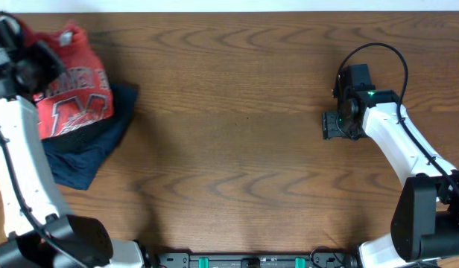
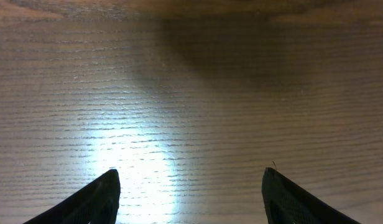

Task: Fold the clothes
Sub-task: 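Carry the shirt left and place it on the dark garment stack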

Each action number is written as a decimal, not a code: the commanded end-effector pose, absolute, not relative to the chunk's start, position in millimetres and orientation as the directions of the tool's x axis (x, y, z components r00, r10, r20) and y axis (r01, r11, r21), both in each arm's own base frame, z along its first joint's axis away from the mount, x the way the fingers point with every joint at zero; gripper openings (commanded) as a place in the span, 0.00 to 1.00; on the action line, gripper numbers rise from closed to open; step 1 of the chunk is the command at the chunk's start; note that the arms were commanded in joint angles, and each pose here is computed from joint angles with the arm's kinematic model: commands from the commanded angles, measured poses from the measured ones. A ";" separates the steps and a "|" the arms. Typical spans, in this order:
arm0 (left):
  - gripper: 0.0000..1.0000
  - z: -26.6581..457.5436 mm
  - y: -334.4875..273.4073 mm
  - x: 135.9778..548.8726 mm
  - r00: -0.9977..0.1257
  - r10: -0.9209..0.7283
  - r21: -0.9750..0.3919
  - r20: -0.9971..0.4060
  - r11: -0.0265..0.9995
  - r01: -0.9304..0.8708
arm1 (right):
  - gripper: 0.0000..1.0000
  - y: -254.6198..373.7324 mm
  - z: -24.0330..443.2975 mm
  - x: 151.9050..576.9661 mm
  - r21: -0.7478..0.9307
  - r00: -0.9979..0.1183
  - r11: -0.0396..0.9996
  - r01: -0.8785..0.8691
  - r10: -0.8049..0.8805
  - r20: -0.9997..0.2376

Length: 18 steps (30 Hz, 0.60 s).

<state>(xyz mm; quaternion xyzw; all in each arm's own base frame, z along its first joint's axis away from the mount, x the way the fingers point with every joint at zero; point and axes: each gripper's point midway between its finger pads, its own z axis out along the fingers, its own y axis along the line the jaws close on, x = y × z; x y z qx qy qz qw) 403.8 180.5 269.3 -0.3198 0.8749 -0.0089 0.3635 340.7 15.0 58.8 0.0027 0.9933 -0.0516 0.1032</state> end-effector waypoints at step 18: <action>0.98 221.0 300.1 394.6 -0.340 -0.732 -0.315 -0.591 0.597 -0.738 | 0.72 10.6 64.2 342.7 -0.108 -0.977 0.994 0.025 0.001 -0.213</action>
